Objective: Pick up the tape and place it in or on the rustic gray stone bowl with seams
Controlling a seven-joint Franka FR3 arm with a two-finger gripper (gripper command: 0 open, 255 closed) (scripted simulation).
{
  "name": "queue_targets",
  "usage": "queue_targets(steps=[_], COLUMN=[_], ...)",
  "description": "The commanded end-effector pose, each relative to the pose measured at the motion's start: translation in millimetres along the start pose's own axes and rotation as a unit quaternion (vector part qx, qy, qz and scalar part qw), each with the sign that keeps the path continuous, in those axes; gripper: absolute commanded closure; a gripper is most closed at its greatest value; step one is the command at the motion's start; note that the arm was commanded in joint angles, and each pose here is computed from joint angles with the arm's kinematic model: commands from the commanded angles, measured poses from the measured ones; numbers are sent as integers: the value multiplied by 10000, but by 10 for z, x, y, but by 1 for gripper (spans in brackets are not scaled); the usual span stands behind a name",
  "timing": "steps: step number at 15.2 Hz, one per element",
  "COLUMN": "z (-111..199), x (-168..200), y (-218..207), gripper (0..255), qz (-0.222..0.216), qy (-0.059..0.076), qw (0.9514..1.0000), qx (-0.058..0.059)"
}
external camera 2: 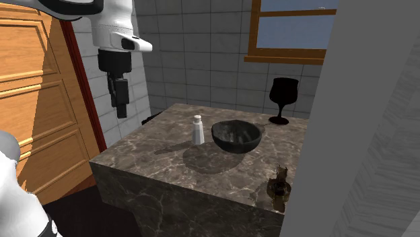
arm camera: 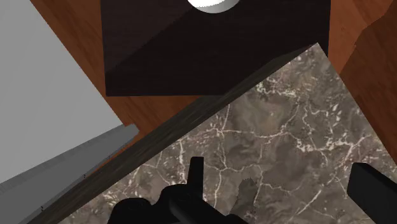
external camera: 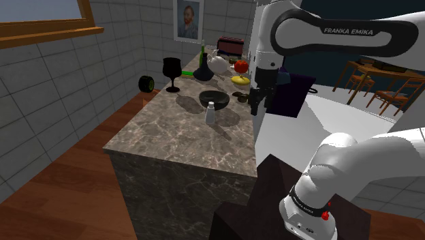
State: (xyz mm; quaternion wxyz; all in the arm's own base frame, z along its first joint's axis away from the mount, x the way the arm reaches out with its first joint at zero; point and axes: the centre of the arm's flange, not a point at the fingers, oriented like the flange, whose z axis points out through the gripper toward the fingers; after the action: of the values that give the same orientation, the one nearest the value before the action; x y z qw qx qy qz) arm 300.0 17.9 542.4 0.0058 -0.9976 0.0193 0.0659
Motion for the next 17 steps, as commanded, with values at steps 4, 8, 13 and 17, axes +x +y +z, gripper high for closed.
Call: queue_targets(steps=[4,8,13,17], z=[54,130,231,315], x=[252,589,1008,1343], y=[311,725,1243,1656], gripper=[0,0,0,0], qz=[8,18,31,41], qy=[17,40,69,91], qw=[10000,9999,9998,9996], qx=[49,115,197,263])
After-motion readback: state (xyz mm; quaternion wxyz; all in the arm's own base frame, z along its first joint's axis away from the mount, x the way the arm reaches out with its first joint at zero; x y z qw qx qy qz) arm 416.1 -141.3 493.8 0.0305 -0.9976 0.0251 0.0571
